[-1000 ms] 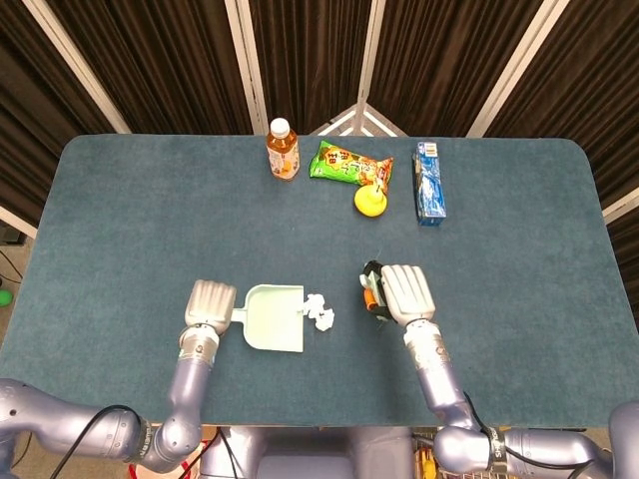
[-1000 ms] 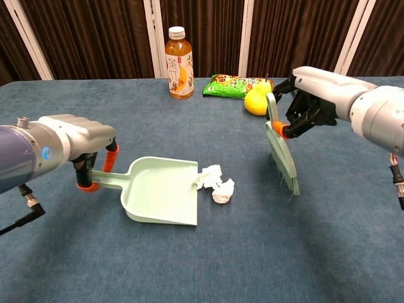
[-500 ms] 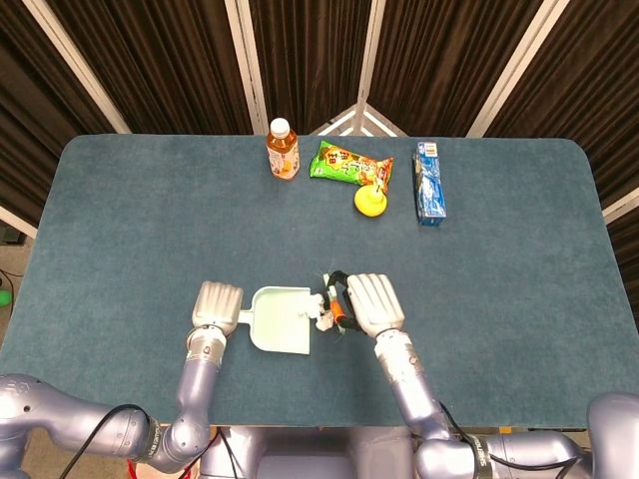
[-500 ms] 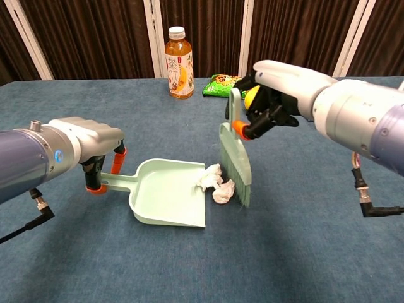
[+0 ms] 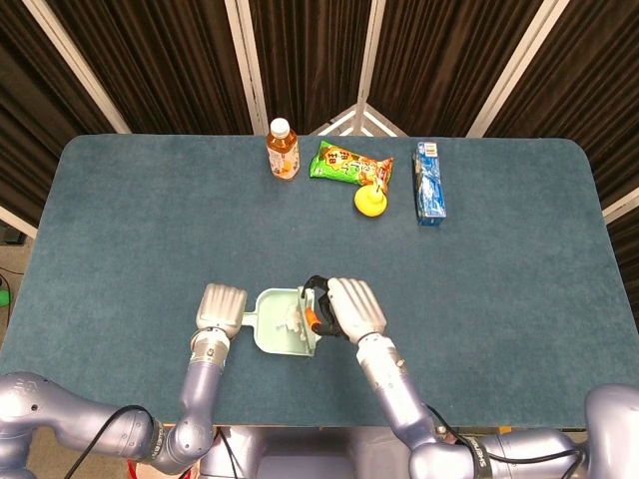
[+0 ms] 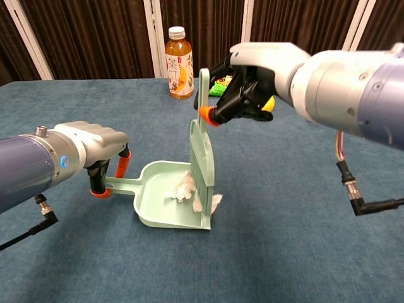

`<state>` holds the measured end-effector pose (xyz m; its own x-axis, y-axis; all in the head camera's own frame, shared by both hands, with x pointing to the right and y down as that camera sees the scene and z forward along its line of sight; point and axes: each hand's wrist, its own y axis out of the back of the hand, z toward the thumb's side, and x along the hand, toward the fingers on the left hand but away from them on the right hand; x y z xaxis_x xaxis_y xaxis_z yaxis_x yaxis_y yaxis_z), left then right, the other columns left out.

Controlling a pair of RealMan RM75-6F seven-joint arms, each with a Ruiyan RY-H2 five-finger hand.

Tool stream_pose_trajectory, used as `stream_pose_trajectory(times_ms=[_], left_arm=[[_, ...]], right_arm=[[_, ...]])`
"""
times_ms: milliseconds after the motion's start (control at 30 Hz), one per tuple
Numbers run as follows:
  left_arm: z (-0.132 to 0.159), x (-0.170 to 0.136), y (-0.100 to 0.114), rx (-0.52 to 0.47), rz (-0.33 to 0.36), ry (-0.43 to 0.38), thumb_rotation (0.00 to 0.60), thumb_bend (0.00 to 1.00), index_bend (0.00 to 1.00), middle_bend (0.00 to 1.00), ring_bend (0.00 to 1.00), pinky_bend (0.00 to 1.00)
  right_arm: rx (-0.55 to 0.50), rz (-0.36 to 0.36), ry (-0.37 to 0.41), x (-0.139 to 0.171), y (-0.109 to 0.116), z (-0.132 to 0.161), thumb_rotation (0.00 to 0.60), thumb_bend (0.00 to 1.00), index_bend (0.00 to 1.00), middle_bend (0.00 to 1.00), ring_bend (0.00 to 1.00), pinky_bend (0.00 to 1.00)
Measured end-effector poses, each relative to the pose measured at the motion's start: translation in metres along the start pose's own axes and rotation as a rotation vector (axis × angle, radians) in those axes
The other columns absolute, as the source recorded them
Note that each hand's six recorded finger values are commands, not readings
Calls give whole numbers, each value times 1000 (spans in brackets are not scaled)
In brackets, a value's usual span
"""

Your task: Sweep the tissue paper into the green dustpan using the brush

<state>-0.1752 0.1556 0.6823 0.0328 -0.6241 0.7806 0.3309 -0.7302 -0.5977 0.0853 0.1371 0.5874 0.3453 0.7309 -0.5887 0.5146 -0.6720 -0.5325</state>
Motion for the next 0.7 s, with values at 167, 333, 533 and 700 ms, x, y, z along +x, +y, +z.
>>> stream_pose_trajectory(times_ms=[167, 333, 533, 700], left_arm=[[-2, 0, 1, 0, 1, 3, 600, 580, 689, 997, 974, 983], [-2, 0, 0, -3, 0, 1, 600, 580, 689, 997, 974, 983], [1, -2, -1, -8, -3, -9, 600, 580, 691, 998, 974, 983], [1, -4, -2, 2, -2, -17, 600, 580, 690, 998, 975, 983]], right_arm=[[75, -77, -5, -7, 17, -9, 600, 518, 796, 877, 870, 897], [171, -111, -51, -10, 22, -32, 600, 519, 796, 877, 870, 897], [220, -80, -109, -4, 14, -59, 600, 519, 797, 877, 870, 897], [222, -57, -125, 6, 6, -67, 600, 520, 798, 877, 870, 897]])
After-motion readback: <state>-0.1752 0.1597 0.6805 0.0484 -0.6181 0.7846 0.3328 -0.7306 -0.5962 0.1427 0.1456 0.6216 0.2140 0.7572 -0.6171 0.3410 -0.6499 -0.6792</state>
